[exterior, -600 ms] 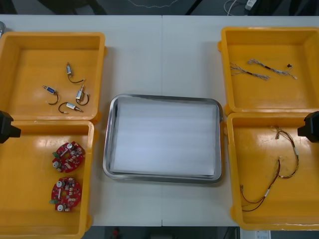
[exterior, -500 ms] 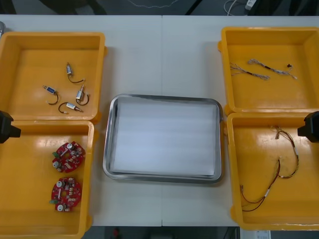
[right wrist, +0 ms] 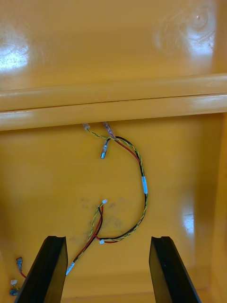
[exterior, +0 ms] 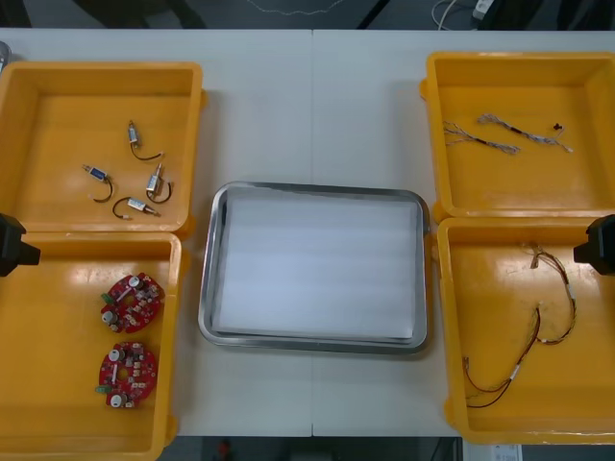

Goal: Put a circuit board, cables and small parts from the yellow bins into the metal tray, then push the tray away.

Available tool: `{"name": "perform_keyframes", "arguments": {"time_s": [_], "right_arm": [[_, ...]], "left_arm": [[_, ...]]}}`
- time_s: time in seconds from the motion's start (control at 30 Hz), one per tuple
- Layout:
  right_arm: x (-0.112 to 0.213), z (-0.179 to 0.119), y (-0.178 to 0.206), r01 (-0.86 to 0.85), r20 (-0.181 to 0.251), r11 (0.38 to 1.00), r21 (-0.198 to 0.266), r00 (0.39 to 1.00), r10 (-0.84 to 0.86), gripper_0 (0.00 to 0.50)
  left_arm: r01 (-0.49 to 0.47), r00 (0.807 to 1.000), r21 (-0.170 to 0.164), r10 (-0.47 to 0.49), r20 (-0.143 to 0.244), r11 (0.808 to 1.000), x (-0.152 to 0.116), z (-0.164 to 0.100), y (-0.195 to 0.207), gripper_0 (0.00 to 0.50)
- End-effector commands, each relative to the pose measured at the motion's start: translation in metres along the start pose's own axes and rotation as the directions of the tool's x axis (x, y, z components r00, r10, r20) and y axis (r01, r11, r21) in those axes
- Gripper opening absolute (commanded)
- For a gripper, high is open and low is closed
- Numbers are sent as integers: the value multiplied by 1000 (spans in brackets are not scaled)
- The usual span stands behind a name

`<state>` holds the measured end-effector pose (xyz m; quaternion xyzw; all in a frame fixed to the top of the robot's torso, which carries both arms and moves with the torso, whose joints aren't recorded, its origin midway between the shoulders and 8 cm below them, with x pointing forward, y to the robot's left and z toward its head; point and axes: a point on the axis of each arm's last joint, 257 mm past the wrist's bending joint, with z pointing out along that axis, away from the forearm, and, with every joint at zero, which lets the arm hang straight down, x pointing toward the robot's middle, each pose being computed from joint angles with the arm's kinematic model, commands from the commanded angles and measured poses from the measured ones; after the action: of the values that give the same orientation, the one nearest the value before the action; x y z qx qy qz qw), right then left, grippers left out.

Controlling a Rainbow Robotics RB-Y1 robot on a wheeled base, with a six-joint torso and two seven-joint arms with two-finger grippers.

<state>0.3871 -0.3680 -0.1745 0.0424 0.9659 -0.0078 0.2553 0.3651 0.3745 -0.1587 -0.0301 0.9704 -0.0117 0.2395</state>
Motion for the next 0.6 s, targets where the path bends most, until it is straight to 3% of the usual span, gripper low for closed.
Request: {"name": "perform_keyframes", "arguments": {"time_s": [0.03,0.6], "right_arm": [[-8,-8,11,42,31,999,-9,999,-42,500],[-8,-8,11,42,31,999,-9,999,-42,500]], "left_arm": [[-107,994,-46,107,17,993,-1,-12,14,500],[-107,994,-46,107,17,993,-1,-12,14,500]]}}
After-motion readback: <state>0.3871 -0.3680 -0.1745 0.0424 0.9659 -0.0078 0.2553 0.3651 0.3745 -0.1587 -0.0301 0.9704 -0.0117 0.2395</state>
